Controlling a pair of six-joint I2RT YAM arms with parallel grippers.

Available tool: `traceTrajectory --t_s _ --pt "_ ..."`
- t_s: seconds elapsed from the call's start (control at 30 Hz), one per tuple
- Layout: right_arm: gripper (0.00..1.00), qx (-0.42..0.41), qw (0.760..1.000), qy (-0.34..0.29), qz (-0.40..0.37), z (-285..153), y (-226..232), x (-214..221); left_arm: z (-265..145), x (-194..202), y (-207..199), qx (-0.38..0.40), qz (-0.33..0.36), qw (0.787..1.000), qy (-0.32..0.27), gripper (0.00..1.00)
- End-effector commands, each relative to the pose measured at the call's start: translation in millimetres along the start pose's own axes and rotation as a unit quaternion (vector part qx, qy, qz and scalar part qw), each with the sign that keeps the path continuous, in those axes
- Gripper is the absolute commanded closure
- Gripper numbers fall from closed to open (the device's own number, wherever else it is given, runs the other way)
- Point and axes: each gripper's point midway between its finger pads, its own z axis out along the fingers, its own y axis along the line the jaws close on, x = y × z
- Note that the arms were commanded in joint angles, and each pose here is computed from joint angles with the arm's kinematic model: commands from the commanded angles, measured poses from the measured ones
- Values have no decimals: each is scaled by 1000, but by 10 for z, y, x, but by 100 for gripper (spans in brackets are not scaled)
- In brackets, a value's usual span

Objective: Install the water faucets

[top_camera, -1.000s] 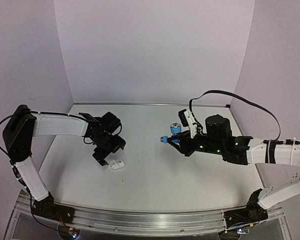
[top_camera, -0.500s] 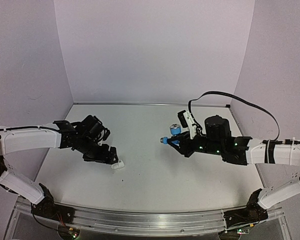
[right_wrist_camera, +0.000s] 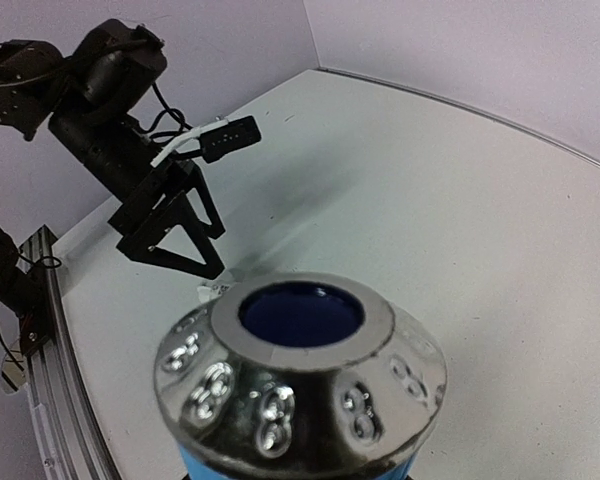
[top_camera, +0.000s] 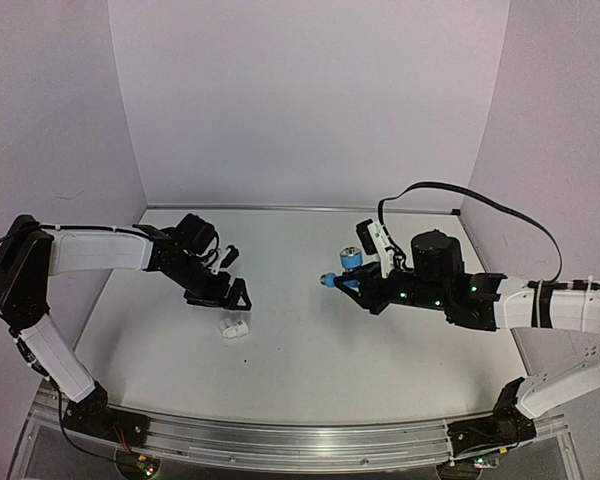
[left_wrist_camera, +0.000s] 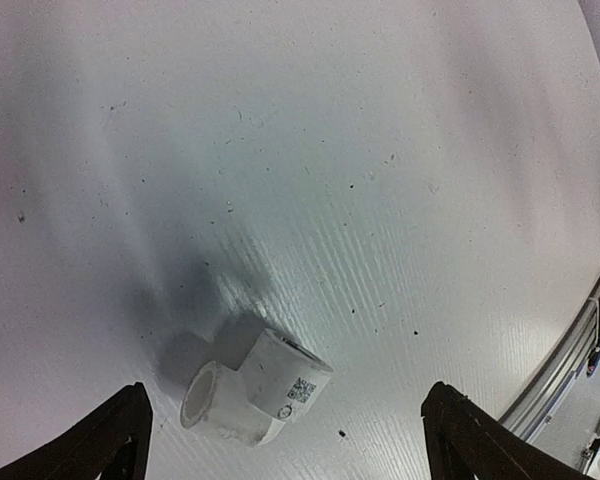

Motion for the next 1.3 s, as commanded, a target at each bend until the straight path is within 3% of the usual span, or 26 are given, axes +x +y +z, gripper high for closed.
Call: traceTrajectory --t_s 0.0,0.2,0.37,0.63,0.97,1.13,1.27 --pt "100 -10 999 -53 -4 -152 96 -298 49 -58 -227 77 21 997 -11 3" --pt "100 -7 999 -50 -6 -106 83 -278 87 137 -339 108 10 994 -18 6" --pt "100 -14 999 -47 -8 -53 106 -291 256 346 -215 52 -3 999 -4 9" --pt "100 -18 999 -44 -6 -18 114 -278 226 299 154 -80 -73 992 -67 8" --pt "100 -26 999 -43 -3 16 144 -270 268 484 -67 -127 -135 976 -115 1" --pt "100 -27 999 -45 -3 -7 154 -276 295 562 43 -167 -171 963 -128 8" --pt "100 -28 999 -47 -2 -17 160 -283 395 586 35 -175 -166 964 -113 16"
